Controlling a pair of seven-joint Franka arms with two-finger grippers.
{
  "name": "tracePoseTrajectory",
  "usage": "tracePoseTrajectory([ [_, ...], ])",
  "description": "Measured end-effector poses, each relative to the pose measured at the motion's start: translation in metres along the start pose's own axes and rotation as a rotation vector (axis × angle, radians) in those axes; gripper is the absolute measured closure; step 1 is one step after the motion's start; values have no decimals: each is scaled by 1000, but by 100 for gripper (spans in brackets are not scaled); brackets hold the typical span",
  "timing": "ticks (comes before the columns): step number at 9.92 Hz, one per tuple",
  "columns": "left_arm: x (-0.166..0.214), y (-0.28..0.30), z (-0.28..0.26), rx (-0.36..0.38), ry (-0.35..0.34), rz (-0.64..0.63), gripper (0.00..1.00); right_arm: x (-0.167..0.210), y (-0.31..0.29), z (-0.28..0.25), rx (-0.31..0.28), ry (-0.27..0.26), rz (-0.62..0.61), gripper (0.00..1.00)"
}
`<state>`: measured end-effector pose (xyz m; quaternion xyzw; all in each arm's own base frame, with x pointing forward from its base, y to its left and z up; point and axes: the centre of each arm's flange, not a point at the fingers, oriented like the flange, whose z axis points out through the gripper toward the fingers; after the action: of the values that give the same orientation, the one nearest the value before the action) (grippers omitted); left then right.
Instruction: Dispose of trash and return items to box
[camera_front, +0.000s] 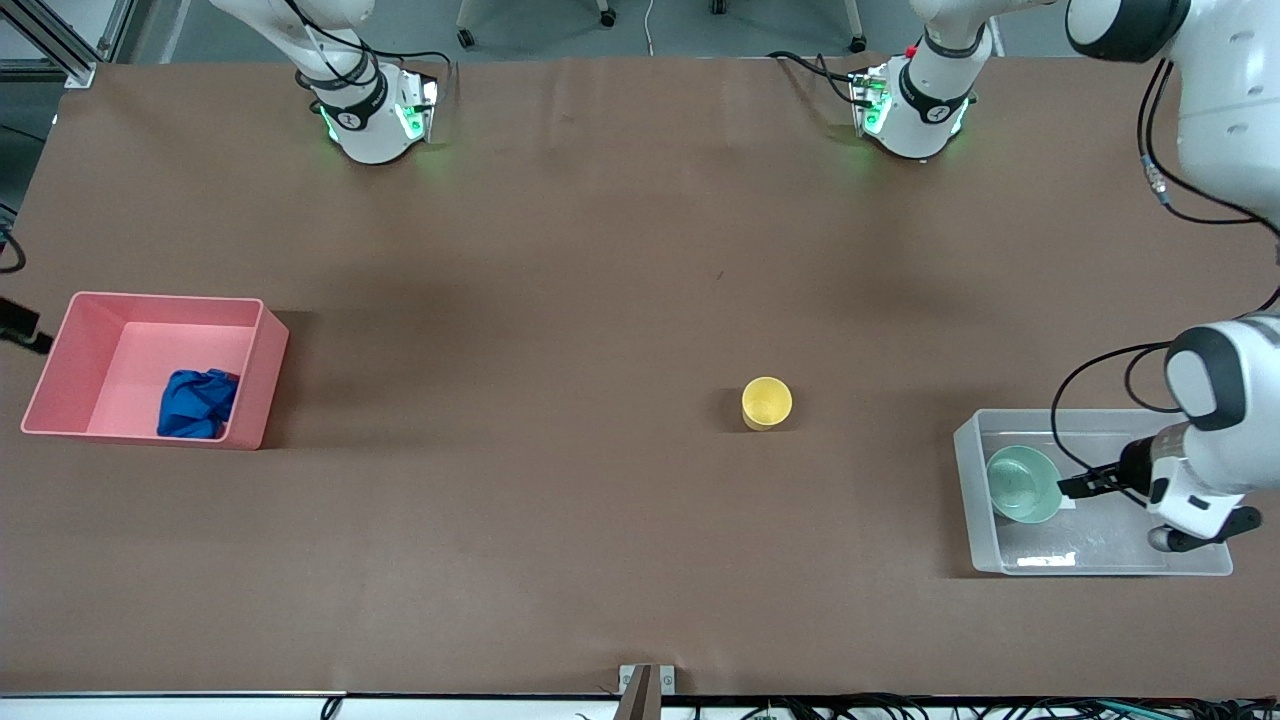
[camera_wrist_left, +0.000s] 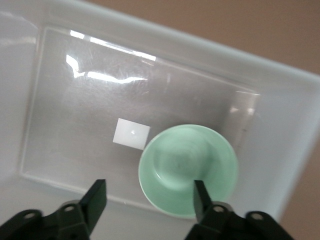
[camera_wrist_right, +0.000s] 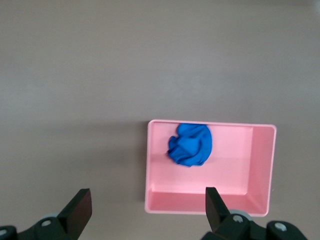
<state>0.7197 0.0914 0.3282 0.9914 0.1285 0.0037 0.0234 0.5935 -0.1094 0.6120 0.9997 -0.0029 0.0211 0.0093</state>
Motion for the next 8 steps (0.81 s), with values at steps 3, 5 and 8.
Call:
tracePoseTrajectory([
  [3,-39,104,-70,2,-14,71,0,-21,-40,-30,7,-10,0,0],
  [5,-78,188,-72,12,-59,39,0,-39,-51,-41,13,-39,-4,0],
  [8,-148,304,-39,47,-102,-31,0,-51,-59,-52,14,-38,-13,0],
])
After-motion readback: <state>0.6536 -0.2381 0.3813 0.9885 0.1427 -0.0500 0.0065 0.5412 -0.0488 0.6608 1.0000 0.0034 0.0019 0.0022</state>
